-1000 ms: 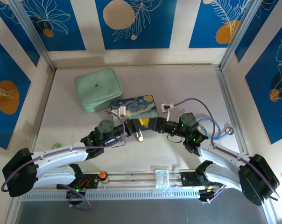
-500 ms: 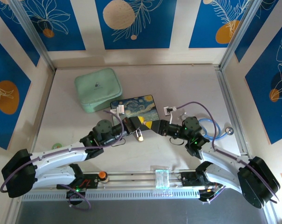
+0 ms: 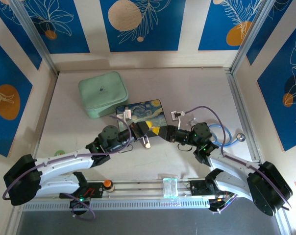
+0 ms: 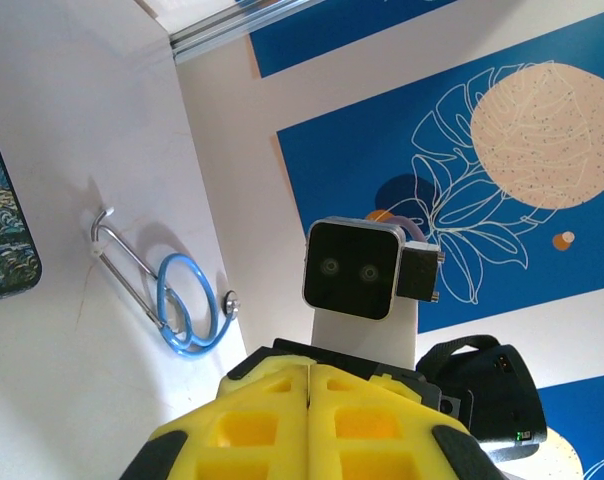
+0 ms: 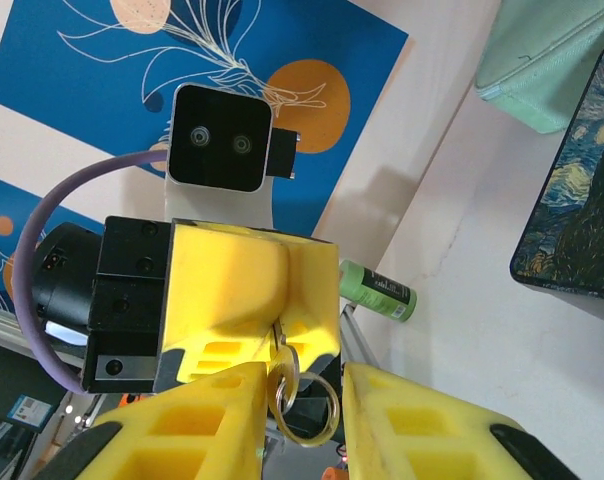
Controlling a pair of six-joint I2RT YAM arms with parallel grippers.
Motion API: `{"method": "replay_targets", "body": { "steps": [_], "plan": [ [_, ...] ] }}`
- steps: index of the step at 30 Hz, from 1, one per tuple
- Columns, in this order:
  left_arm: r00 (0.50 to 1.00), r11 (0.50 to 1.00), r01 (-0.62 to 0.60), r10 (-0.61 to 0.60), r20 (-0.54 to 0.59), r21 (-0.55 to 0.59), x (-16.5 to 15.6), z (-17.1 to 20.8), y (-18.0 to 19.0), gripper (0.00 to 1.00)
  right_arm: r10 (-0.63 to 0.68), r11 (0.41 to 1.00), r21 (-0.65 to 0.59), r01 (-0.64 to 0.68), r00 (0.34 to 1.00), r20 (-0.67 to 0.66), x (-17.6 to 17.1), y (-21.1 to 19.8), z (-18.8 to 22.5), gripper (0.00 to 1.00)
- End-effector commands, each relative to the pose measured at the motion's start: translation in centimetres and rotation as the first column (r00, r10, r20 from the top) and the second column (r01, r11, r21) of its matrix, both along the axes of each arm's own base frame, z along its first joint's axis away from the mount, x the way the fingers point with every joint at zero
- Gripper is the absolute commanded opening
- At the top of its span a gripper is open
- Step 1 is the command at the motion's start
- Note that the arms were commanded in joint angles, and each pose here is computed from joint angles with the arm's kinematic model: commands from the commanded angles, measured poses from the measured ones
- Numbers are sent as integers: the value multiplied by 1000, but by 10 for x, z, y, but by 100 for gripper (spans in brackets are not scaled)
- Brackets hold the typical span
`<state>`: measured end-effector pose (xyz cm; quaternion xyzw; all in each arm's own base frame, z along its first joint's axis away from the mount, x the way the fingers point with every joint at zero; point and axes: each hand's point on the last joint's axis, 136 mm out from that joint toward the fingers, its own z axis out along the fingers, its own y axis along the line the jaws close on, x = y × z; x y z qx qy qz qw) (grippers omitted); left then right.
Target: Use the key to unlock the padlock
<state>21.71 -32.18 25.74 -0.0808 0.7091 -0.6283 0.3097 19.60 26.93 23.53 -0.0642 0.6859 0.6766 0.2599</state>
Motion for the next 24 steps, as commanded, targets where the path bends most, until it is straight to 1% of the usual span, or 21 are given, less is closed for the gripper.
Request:
{"method": "replay_targets", "body": {
  "steps": [1, 2, 5, 9, 11, 14, 16, 17, 19, 20, 22, 23, 24],
  "plan": [
    [999, 997, 10, -7, 38, -71, 0, 24, -1, 0, 19, 1000, 23, -20, 1000, 22, -3, 1, 5, 26],
    [999, 998, 10, -7, 38, -68, 0, 23, -1, 0, 18, 1000, 23, -19, 1000, 23, -3, 1, 5, 26],
    [999, 998, 0, 2, 34, -64, 1, 22, 1, 0, 21, 1000, 21, -21, 999, 26, -5, 0, 4, 17],
    [1000, 999, 3, -1, 30, -50, 1, 17, 1, 0, 11, 1000, 17, -11, 1000, 24, -4, -1, 2, 14],
    [1000, 999, -1, 2, 22, -45, 1, 13, 1, 0, 15, 1000, 13, -16, 1000, 25, -5, -1, 1, 7],
    [1000, 999, -20, 20, 7, -43, 4, 8, 4, 0, 12, 1000, 11, -12, 1000, 22, -6, -2, 0, 5],
    [999, 999, -26, 27, 19, -37, 5, 9, 6, 0, -1, 1000, 6, 1, 1000, 15, -5, -4, -2, 5],
    [999, 999, -29, 30, 27, -23, 6, 8, 7, 3, -9, 1000, 1, 9, 1000, 12, -4, -6, -4, 4],
    [998, 999, -47, 46, 38, 16, 7, 6, 10, 33, -21, 1000, -13, 21, 1000, 2, -4, -8, -9, 3],
    [997, 997, -63, 62, 43, 41, 9, 4, 13, 53, -32, 999, -28, 31, 999, -9, -3, -9, -13, 3],
    [994, 989, -108, 106, 31, 100, 12, -5, 23, 80, -71, 993, -97, 64, 995, -69, 2, -13, -30, 3],
    [991, 980, -137, 136, 19, 148, 14, -13, 30, 88, -117, 981, -172, 94, 985, -127, 7, -17, -46, 4],
    [987, 969, -160, 160, 15, 191, 15, -19, 36, 92, -176, 957, -262, 125, 967, -181, 11, -23, -63, 4]
  ]
}}
